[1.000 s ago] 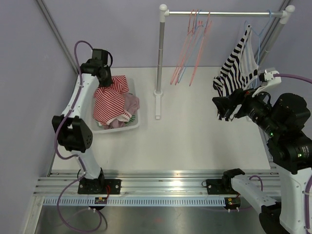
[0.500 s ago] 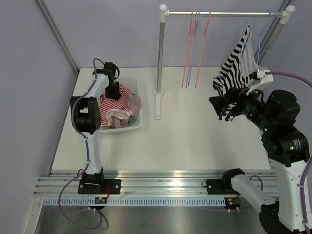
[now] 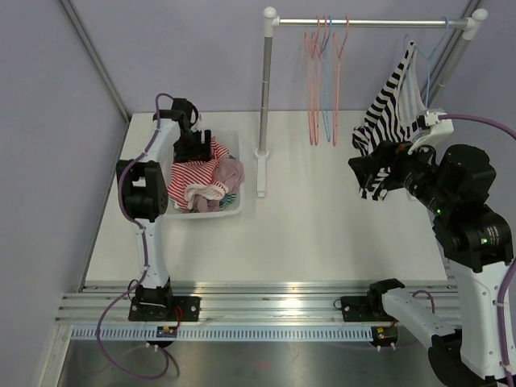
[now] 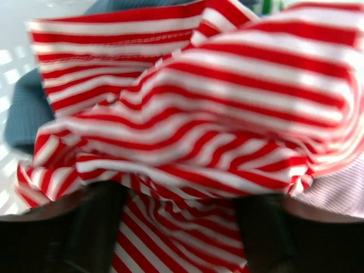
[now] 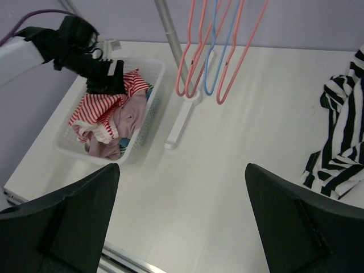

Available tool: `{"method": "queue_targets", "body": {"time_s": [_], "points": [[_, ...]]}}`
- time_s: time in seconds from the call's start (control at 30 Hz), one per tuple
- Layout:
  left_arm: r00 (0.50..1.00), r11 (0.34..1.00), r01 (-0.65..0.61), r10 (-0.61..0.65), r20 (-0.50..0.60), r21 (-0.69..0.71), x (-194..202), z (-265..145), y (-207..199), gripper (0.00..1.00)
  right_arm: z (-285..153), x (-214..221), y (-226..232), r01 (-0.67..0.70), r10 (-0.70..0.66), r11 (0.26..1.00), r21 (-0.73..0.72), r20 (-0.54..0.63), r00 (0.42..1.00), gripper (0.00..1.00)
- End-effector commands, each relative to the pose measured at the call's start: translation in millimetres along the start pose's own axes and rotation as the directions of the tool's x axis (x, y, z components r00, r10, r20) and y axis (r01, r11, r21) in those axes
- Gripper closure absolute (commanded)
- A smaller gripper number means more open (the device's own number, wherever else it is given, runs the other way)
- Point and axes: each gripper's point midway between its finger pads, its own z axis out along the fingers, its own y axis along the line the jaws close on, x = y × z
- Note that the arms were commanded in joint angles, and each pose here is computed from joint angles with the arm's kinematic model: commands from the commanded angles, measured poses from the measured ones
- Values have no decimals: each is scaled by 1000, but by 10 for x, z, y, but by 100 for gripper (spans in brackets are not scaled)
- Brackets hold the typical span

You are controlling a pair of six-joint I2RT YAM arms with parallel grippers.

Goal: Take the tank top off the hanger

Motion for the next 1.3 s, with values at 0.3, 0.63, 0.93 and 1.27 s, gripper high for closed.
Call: {"method": "queue_targets", "body": {"time_s": [0.3, 0.63, 0.93, 1.27], "points": [[894, 992, -10, -49, 446, 129, -313, -1965, -274, 1, -110, -525, -689, 7, -52, 906, 424, 95, 994, 0], [732, 993, 12, -88, 676, 116, 530, -2943, -295, 1, 109, -943, -1245, 75, -181, 741, 667, 92, 979, 0], [555, 974, -62, -146, 819, 216, 1508, -3103, -269, 1, 682, -1208, -1658, 52, -148, 773, 632, 100, 984, 1], [566, 982, -83, -93, 819, 169, 1784, -2636, -167, 1, 1090, -1095, -2385, 36, -40, 806, 591, -6, 999, 8]]}}
